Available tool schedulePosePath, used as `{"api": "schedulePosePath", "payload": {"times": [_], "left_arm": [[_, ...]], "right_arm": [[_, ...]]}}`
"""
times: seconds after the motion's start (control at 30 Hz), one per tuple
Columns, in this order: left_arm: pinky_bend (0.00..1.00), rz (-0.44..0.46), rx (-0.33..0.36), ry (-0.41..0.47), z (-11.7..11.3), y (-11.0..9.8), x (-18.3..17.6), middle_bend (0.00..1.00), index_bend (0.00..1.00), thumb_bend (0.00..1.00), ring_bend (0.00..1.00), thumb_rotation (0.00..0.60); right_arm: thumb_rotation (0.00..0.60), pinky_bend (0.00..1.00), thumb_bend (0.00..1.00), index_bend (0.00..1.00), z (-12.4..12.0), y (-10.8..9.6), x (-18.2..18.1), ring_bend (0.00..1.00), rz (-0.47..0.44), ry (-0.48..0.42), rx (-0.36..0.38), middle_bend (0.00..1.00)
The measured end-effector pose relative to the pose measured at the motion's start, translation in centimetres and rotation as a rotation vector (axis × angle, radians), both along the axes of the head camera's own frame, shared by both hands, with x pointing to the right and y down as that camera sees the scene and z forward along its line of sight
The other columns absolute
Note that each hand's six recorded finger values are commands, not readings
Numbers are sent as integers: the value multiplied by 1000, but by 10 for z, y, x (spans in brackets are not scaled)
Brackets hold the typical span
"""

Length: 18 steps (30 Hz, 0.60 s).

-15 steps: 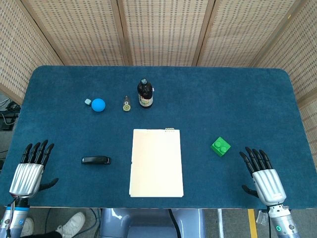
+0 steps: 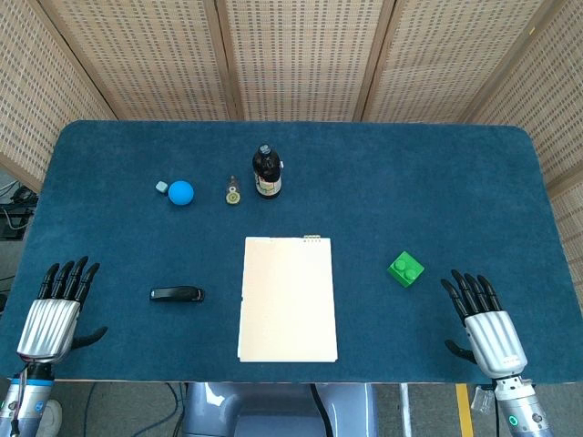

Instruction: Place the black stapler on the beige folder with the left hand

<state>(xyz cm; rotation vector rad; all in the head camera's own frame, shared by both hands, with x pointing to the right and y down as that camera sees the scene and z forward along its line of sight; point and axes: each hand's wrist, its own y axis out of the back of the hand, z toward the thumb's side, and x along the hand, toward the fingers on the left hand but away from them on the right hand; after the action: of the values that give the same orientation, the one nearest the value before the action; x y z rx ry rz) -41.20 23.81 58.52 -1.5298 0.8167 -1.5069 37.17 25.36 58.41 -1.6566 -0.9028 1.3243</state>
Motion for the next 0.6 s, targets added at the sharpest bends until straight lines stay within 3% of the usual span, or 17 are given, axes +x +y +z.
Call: {"api": "schedulePosePath", "payload": {"times": [0.37, 0.5, 0.6], "left_arm": [[3, -6, -23, -14, 7, -2, -1, 0, 0, 153, 0, 600], [139, -12, -30, -23, 11, -4, -2, 0, 43, 153, 3, 600], [178, -13, -30, -21, 19, -12, 2, 0, 104, 154, 40, 600]], "right_arm": [[600, 0, 134, 0, -2, -1, 2, 0, 7, -3, 4, 0], [600, 0, 134, 0, -2, -1, 3, 0, 8, -2, 2, 0], [600, 0, 134, 0, -1, 0, 2, 0, 7, 1, 0, 0]]}}
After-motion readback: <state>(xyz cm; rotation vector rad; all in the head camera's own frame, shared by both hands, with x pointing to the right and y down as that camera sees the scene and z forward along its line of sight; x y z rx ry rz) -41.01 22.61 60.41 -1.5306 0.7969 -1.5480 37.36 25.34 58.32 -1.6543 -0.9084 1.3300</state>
